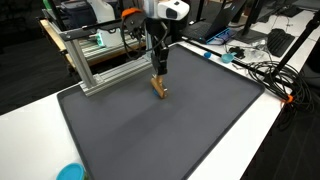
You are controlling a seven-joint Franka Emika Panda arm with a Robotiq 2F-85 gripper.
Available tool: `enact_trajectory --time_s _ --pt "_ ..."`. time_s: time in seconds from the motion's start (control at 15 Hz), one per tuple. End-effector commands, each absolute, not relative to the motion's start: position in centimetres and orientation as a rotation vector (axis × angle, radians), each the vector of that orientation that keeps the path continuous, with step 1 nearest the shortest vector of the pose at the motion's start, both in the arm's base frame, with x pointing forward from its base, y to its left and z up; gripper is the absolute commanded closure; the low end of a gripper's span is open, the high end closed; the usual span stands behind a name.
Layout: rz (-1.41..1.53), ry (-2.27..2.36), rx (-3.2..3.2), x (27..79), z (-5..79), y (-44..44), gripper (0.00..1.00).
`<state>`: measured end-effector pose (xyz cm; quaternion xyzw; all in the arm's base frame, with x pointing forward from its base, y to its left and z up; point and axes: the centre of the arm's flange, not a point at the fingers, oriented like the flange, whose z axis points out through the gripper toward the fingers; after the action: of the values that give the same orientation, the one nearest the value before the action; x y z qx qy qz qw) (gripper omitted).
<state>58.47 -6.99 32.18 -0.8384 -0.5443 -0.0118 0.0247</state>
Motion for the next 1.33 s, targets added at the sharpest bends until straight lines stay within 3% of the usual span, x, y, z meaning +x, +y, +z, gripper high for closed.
enact_trajectory --time_s 0.0,0.53,0.73,0.93,1.27 --pt "-0.034 -1.694 -2.572 58.7 31.4 -6.4 0.78" --pt "-0.168 -1.695 -2.383 59.2 27.3 -2.0 0.78" --pt "-0.19 -1.731 -2.437 57.5 31.7 -2.8 0.78" --pt "-0.02 -1.854 -2.534 55.3 36.0 -3.6 0.78" --pt "-0.067 -1.92 -2.48 56.8 36.4 -4.9 0.78"
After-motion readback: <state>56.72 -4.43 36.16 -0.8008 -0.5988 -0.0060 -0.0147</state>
